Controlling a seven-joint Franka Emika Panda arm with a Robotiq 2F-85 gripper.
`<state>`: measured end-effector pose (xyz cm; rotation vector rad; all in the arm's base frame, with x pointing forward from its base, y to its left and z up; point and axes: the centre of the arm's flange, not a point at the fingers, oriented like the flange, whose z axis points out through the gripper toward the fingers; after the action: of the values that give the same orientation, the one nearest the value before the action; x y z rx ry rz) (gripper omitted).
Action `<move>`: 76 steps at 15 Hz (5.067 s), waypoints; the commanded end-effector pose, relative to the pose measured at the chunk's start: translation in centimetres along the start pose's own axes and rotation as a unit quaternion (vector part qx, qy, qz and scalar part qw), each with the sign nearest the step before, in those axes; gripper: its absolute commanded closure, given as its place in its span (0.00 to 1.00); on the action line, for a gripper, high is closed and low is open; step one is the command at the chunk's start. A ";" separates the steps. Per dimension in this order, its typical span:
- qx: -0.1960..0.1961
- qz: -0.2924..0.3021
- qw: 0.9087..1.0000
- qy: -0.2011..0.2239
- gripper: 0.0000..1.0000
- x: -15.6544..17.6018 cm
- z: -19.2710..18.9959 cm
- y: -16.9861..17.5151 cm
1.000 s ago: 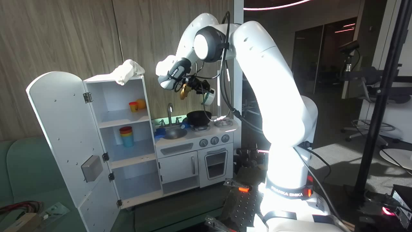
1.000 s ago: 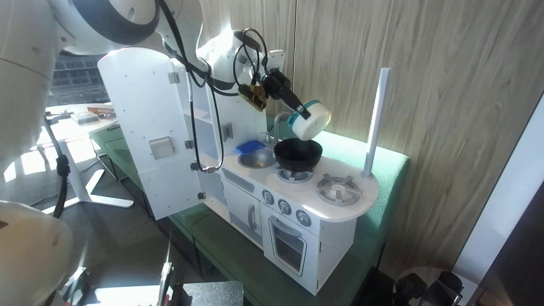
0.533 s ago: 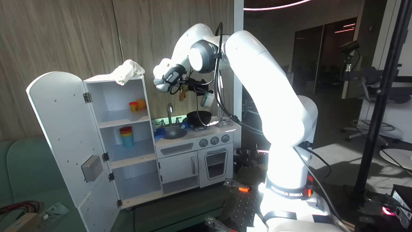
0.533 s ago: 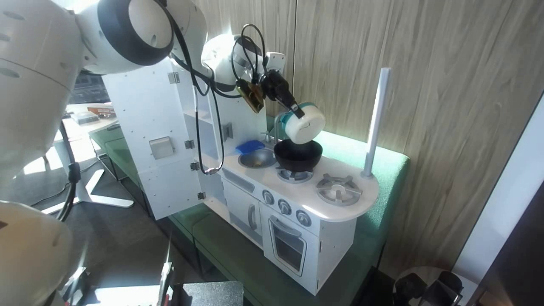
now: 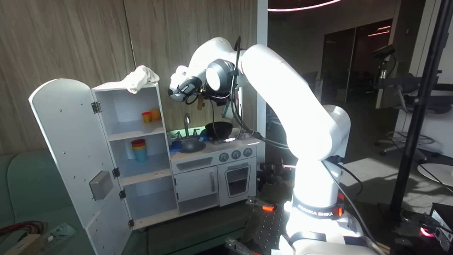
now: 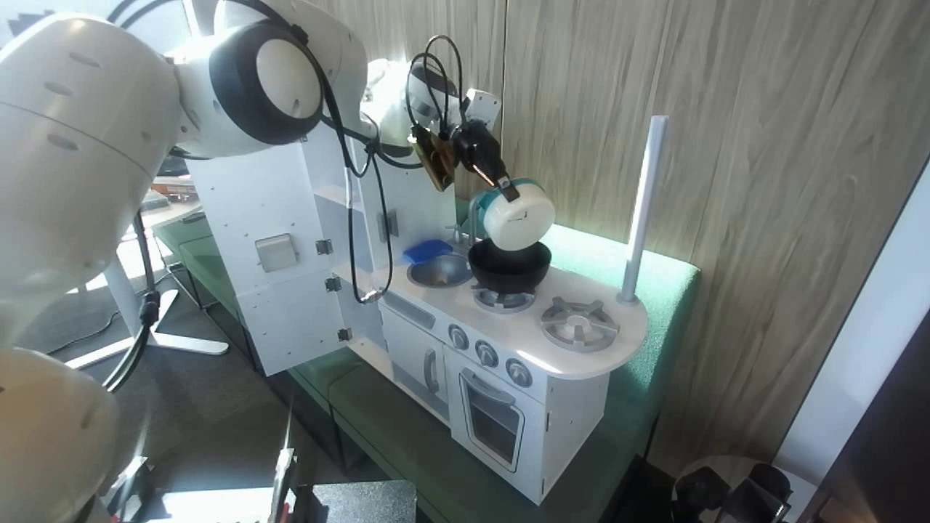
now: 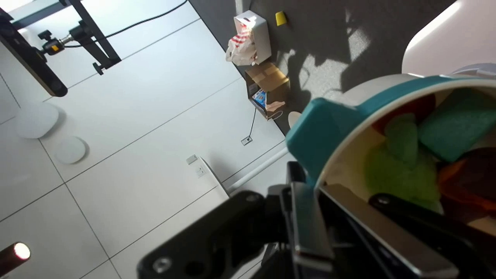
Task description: Pour out the contents of the bowl into the pot
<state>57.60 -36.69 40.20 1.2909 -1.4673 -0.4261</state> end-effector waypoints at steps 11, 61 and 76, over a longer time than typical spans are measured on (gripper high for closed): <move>-0.051 -0.075 0.995 -0.039 0.99 5.4 -2.4 -2.9; 0.025 0.065 0.986 0.152 0.99 3.9 -1.7 1.7; 0.306 0.052 0.941 -0.135 0.99 10.9 6.2 15.3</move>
<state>53.66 -45.11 57.96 1.5835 -1.8715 -0.0764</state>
